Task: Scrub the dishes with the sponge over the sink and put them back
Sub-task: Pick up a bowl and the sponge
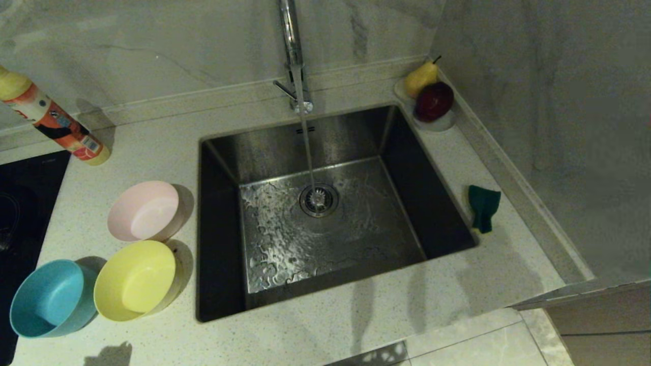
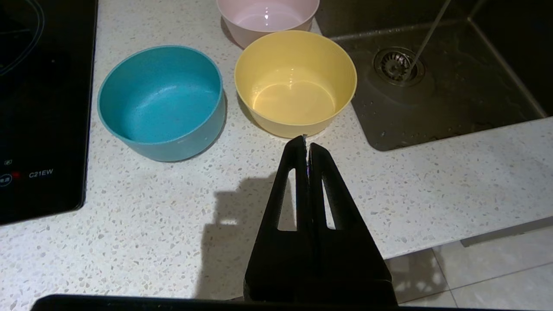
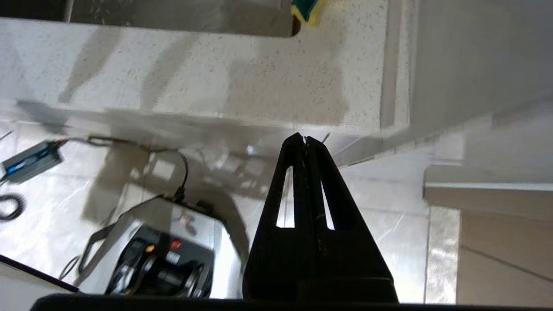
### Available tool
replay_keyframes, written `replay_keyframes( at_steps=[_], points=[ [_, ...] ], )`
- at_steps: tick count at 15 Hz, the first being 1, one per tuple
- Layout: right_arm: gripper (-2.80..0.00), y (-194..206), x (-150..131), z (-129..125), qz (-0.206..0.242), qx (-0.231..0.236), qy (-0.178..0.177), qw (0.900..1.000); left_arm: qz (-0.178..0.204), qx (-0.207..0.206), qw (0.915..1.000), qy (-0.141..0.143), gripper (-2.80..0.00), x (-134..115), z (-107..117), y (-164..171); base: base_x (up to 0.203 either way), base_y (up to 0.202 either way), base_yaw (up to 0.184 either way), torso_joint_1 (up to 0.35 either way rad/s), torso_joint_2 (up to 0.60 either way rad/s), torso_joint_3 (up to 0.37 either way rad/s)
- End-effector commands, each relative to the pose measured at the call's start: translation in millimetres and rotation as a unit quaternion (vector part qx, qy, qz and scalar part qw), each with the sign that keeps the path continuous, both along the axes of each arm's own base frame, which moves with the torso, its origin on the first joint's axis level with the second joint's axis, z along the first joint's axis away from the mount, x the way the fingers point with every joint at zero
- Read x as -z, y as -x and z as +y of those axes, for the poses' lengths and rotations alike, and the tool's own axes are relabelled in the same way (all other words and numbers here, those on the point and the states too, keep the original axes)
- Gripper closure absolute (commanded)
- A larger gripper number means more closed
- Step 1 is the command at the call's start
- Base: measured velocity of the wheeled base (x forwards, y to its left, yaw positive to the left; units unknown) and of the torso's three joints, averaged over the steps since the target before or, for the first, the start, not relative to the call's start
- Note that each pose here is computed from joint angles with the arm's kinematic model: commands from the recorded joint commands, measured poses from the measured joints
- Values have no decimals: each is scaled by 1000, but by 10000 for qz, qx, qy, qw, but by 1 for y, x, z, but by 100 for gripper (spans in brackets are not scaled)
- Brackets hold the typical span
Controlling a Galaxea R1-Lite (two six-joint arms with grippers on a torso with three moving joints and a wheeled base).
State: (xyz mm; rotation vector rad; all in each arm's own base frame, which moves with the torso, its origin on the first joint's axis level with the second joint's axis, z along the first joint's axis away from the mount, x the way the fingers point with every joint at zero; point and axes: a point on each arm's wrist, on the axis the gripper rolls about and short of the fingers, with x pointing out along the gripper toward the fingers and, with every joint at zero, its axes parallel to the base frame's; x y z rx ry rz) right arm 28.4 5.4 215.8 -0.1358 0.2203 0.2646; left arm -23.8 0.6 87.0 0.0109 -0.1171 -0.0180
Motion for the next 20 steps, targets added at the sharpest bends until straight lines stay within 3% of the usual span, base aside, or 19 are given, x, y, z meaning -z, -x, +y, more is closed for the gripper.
replay_keyframes(
  at_steps=[1, 7, 13, 14, 16, 18, 20],
  points=[
    [0, -50, -10, 0, 780, -67, -3, 9969, 203, -2, 9998, -4, 0, 11, 0, -3, 0, 0, 0, 0, 0, 0],
    [0, -134, -12, 12, 1451, 142, 212, 9891, 209, -2, 9998, -4, 0, 11, 0, -3, 0, 0, 0, 0, 0, 0],
    [0, -172, -5, 50, 1465, 515, 386, 9871, 210, -2, 9998, -4, 0, 11, 0, -3, 0, 0, 0, 0, 0, 0],
    [-280, -180, -3, 56, 1399, 590, 375, 9877, 202, -2, 9998, -4, 0, 11, 0, -3, 0, 0, 0, 0, 0, 0],
    [-280, -197, 3, 65, 1231, 1018, 300, 9867, 202, -2, 9998, -4, 0, 11, 0, -3, 0, 0, 0, 0, 0, 0],
    [-280, -208, 11, 71, 1262, 1125, 279, 9852, 202, -2, 9998, -4, 0, 11, 0, -3, 0, 0, 0, 0, 0, 0],
    [-280, -217, 7, 79, 1207, 1236, 15, 9850, 210, -2, 9998, -4, 0, 11, 0, -3, 0, 0, 0, 0, 0, 0]
  ],
)
